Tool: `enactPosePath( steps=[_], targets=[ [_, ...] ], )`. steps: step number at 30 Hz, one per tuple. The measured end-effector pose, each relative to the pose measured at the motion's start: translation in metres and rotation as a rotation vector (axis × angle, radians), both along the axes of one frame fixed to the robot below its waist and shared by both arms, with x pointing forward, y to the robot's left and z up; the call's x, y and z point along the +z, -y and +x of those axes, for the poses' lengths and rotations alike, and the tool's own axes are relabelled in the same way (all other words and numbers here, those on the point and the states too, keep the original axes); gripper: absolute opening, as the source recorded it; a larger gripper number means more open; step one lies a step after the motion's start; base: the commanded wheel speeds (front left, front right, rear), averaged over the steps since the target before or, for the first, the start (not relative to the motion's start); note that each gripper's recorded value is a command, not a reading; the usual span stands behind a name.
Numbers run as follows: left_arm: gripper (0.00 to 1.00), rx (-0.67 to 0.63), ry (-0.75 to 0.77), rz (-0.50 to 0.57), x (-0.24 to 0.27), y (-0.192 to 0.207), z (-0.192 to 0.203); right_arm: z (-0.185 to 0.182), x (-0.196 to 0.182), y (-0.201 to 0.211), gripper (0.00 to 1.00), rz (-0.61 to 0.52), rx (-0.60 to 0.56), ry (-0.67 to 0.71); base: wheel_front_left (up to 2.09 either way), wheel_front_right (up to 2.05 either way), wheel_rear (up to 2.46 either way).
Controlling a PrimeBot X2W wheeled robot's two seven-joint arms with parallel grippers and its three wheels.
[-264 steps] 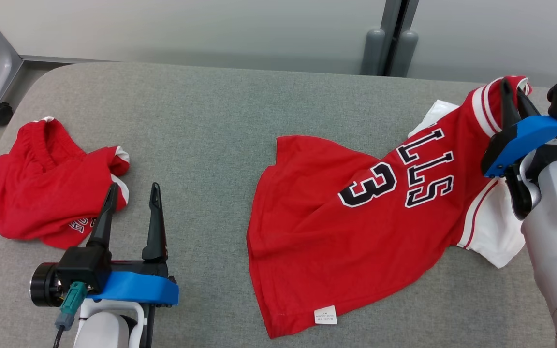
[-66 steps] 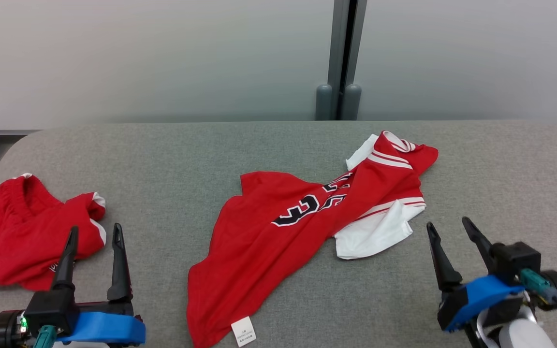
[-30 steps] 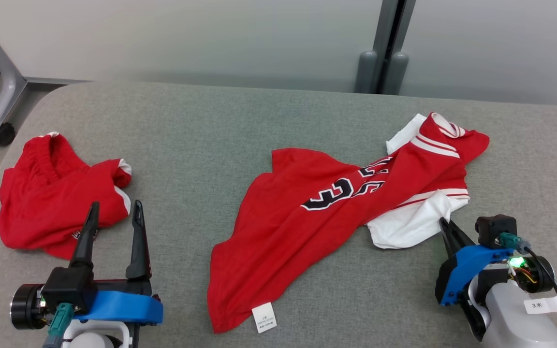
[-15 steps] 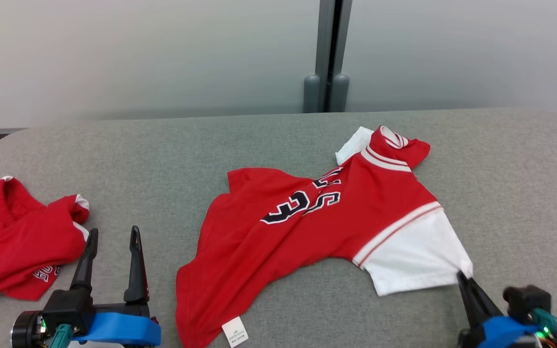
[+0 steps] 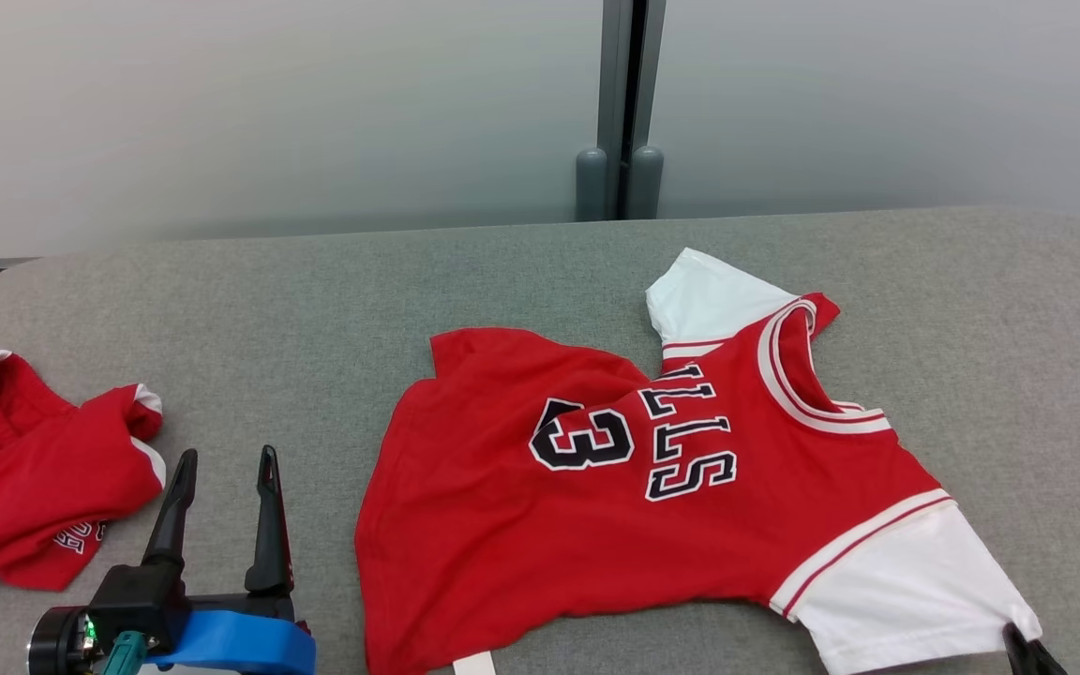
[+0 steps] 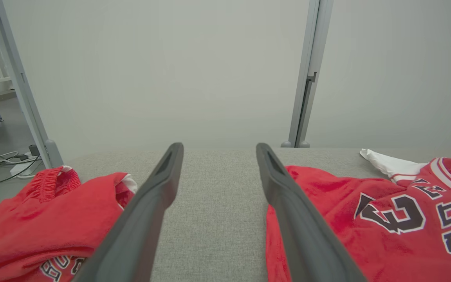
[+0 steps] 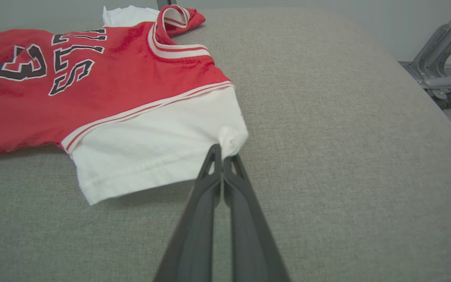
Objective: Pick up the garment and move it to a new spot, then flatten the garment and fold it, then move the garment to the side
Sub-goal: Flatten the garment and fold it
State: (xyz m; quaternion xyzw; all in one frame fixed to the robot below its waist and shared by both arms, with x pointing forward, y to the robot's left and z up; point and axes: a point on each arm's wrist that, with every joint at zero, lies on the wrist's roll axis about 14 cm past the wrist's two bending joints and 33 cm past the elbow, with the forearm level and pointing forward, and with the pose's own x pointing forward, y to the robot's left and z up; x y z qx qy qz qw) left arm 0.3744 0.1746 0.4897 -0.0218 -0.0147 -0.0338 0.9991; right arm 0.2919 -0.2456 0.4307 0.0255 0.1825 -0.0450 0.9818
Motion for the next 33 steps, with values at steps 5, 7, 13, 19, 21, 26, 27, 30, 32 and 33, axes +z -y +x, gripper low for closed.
enactPosePath(
  steps=[5,7,13,19,21,26,27,30,32,33],
  targets=[
    [1.0,0.001,-0.003,0.002,-0.001,-0.002,-0.001,-0.022,-0.008,0.006,0.0,-0.005,-0.029,-0.085,0.0,0.0,0.0],
    [1.0,0.005,-0.003,0.003,-0.001,-0.004,-0.001,-0.025,-0.008,0.007,0.0,-0.008,-0.035,-0.098,0.0,0.0,0.0],
    [1.0,0.011,0.001,0.009,0.001,-0.006,-0.002,-0.024,-0.002,0.007,1.0,-0.012,-0.041,-0.087,0.0,0.0,0.0],
    [1.0,0.016,0.006,0.015,0.002,-0.008,-0.003,0.002,0.032,0.006,1.0,-0.051,-0.031,0.066,0.0,0.0,0.0],
    [1.0,0.018,0.006,0.019,0.002,-0.01,-0.003,0.013,0.048,0.005,1.0,-0.069,-0.024,0.139,0.0,0.0,0.0],
    [1.0,0.018,0.008,0.028,0.003,-0.012,-0.003,0.043,0.084,-0.016,1.0,-0.066,0.028,0.317,0.0,0.0,0.0],
    [1.0,0.018,0.008,0.028,0.003,-0.012,-0.003,0.043,0.084,-0.016,1.0,-0.066,0.028,0.317,0.0,0.0,0.0],
    [1.0,0.022,0.011,0.029,0.004,-0.013,-0.005,0.053,0.09,-0.024,1.0,-0.059,0.049,0.357,0.0,0.0,0.0],
    [1.0,0.023,0.014,0.029,0.005,-0.013,-0.006,0.058,0.096,-0.027,1.0,-0.06,0.056,0.392,0.0,0.0,0.0],
    [1.0,0.025,0.015,0.029,0.005,-0.014,-0.006,0.06,0.098,-0.028,1.0,-0.058,0.059,0.404,0.0,0.0,0.0]
  ],
)
